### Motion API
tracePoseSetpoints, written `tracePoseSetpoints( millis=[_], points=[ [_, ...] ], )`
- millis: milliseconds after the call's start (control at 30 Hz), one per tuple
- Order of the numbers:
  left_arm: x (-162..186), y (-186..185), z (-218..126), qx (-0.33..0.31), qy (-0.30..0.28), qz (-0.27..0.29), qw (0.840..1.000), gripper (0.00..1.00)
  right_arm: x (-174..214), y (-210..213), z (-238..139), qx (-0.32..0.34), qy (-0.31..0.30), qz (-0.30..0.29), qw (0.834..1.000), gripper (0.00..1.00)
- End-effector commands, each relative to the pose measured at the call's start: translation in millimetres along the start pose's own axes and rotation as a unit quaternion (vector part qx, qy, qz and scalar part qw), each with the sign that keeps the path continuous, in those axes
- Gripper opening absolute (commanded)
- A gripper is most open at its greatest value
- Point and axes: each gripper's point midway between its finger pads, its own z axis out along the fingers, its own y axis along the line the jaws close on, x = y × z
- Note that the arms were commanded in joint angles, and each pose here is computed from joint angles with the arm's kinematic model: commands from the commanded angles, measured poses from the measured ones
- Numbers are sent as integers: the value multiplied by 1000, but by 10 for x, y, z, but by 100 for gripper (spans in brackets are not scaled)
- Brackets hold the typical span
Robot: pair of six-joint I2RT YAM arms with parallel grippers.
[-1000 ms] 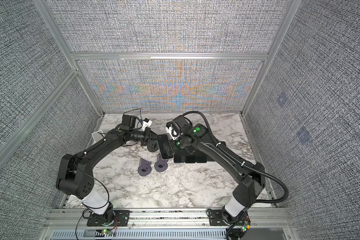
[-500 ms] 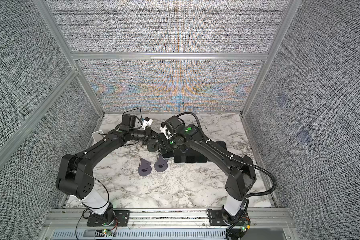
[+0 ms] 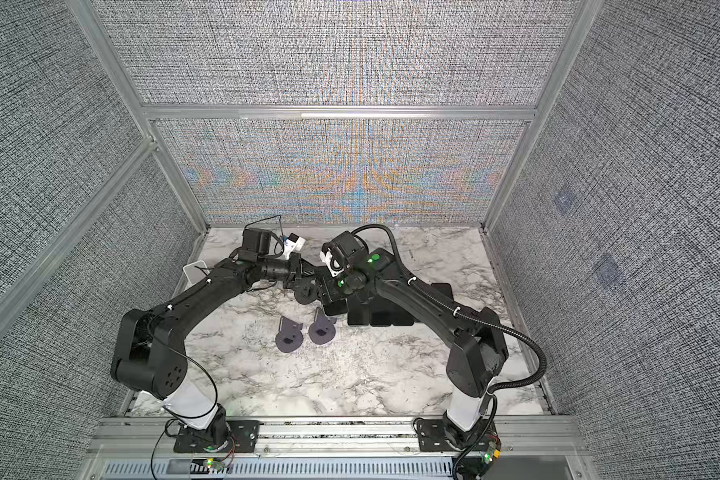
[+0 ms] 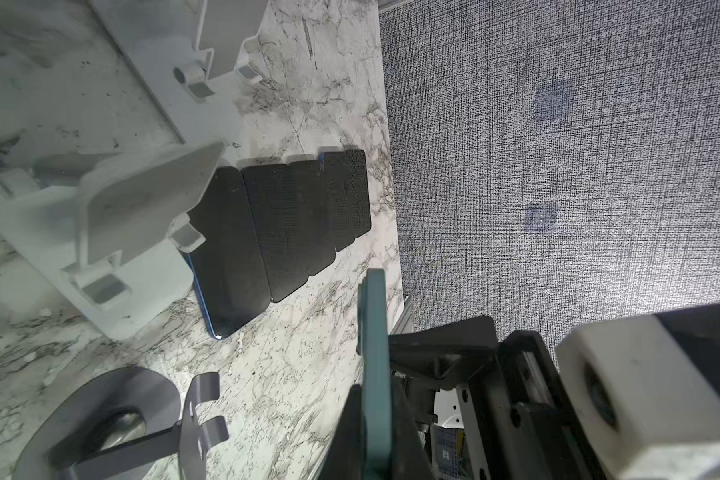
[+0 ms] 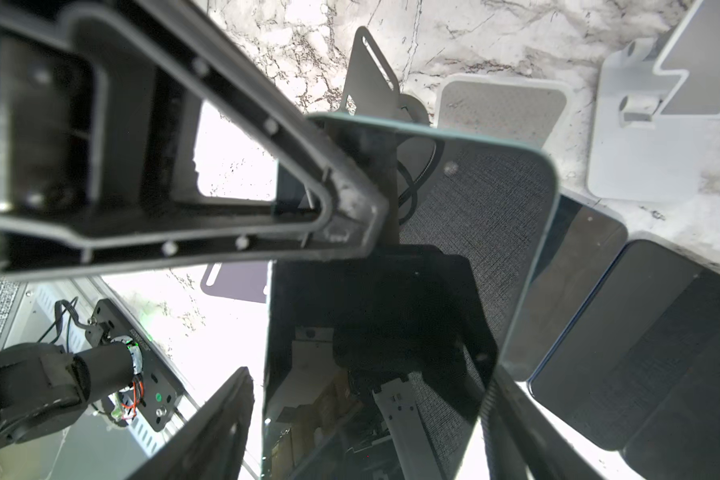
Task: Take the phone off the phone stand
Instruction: 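Close the right gripper on the green-edged phone while the left gripper releases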
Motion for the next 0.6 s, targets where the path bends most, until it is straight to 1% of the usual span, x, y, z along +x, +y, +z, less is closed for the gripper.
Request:
tracePoseSetpoints(
  millis=[0, 233, 300, 367, 500, 567],
  points=[
    [-14, -132, -31, 23, 1, 21, 1000, 0, -29, -16, 12, 2, -5, 6, 1000, 75],
    [-11, -140, -31, 24, 1, 22, 999, 0, -38, -33, 44, -1, -3, 11, 1000, 77],
    [-13, -154, -36, 28, 1, 21, 999, 0, -36, -30, 63, -4, 0, 13, 1000, 76],
    [-19, -163, -39, 29, -1, 22, 999, 0, -35, -25, 83, -5, 2, 15, 1000, 72],
    [-16, -168, -43, 29, -1, 23, 999, 0, -56, -29, 71, -4, -2, 15, 1000, 60],
    [-16, -167, -46, 28, -1, 23, 999, 0, -57, -35, 59, -1, -4, 14, 1000, 59]
  ],
)
